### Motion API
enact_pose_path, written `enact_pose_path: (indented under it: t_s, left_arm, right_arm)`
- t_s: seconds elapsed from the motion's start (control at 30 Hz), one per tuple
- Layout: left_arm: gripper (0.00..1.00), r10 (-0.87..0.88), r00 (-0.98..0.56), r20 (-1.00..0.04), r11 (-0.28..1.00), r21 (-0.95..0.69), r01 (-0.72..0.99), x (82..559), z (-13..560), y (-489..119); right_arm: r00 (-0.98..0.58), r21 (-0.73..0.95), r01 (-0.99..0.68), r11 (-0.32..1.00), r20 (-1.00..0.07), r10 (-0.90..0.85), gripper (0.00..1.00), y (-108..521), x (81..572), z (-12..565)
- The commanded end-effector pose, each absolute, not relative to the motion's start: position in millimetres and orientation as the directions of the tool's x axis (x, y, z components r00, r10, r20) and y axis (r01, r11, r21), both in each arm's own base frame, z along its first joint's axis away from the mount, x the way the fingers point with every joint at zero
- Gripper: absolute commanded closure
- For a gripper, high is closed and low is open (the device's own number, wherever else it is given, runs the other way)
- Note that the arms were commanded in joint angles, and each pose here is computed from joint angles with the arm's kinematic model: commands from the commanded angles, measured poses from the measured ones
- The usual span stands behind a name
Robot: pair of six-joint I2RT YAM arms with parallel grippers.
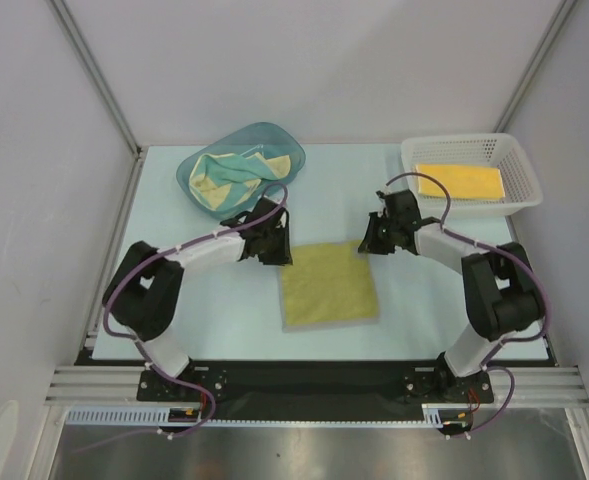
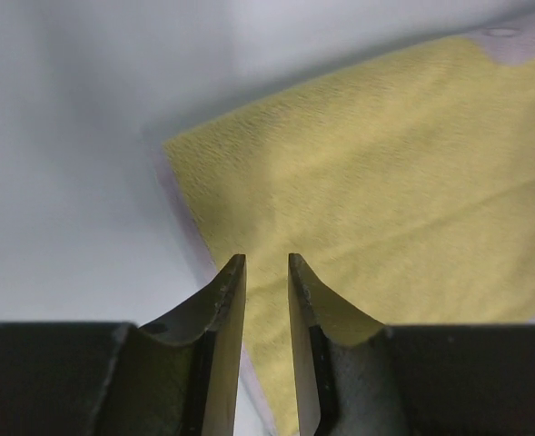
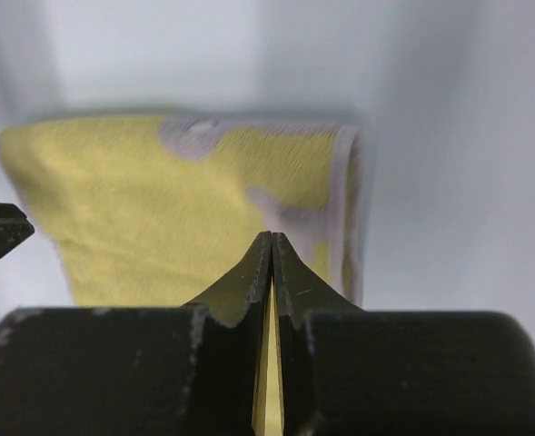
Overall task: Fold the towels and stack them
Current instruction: Fold the towel
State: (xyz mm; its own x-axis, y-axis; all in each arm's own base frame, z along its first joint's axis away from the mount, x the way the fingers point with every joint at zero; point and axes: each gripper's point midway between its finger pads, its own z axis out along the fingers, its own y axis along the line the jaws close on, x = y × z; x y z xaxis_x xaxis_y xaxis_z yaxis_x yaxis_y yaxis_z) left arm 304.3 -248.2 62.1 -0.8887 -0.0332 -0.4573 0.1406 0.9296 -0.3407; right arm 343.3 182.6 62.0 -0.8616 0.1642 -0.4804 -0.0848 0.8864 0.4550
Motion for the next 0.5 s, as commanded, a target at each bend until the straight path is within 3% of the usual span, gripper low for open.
enact_pose_path:
  t_s: [0.0,0.47]
  left_arm:
    - [0.70,-0.031,-0.877,-0.480,0.934,-0.328,0.146,332.9,57.8,-242.8]
    - [0.71,-0.055,-0.902,-0.428,0.955,-0.286,0.077,374.3,21.5,-225.8]
  right_arm:
    - [-0.817,0.447,-0.134,0.884,-0.555,0.157,0.94,182.2,383.7,67.6]
    - [-0.820,0.400,-0.068,0.914,-0.544,0.177,0.92,168.9,407.7,27.9]
